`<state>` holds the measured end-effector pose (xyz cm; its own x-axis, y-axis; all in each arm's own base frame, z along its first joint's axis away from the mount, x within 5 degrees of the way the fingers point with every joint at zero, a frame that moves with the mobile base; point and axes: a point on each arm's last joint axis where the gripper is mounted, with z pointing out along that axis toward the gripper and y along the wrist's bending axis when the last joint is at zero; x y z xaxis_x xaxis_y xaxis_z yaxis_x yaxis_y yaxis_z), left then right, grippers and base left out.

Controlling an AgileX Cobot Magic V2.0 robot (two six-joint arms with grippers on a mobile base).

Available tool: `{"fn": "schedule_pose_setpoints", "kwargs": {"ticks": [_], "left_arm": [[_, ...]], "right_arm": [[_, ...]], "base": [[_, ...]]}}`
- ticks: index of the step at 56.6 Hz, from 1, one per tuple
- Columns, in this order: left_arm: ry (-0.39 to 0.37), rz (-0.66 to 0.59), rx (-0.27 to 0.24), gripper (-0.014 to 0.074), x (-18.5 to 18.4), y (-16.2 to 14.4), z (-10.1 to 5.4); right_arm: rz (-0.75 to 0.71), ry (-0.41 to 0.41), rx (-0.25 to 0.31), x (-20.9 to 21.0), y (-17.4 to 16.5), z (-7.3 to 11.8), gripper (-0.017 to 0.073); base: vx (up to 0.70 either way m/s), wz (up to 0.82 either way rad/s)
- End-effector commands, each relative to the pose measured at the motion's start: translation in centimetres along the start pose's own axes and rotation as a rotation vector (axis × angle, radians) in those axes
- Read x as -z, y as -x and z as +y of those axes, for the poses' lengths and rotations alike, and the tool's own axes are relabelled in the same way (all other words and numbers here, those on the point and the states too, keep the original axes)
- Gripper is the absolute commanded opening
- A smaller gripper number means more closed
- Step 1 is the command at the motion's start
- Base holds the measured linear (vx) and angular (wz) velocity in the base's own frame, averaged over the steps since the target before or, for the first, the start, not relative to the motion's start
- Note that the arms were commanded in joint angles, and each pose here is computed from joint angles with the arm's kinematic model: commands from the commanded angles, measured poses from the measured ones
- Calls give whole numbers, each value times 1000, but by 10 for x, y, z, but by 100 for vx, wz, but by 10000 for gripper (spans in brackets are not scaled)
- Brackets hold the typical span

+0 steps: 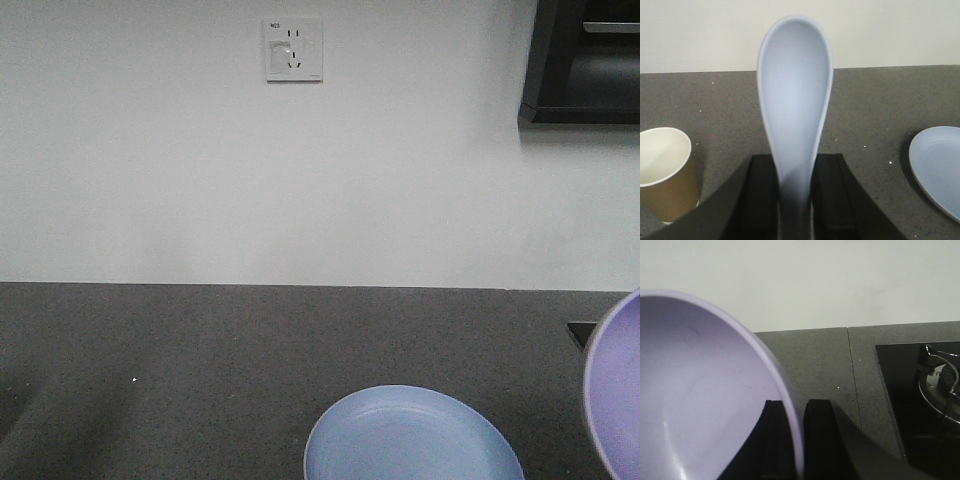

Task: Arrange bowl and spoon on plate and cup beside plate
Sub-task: 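Lower the lavender bowl onto the plate and open right gripper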

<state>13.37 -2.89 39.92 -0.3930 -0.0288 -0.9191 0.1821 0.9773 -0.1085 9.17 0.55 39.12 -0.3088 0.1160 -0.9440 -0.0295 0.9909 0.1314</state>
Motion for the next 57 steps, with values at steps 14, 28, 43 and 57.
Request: {"fn": "schedule_pose_setpoints", "kwargs": {"ticks": [14, 28, 43, 57], "left_arm": [[-22, -117, 14, -6, 5, 15, -3], [-21, -116, 13, -6, 5, 15, -3], [-21, -107, 12, -6, 5, 14, -3], [-18, -84, 12, -6, 5, 12, -3]], "right_arm": [[188, 208, 24, -79, 29, 15, -9], [469, 239, 73, -190, 21, 44, -8], [733, 238, 105, -290, -19, 70, -8], [793, 248, 115, -323, -40, 82, -8]], "base": [[0, 0], [0, 0], [0, 0], [0, 0]]}}
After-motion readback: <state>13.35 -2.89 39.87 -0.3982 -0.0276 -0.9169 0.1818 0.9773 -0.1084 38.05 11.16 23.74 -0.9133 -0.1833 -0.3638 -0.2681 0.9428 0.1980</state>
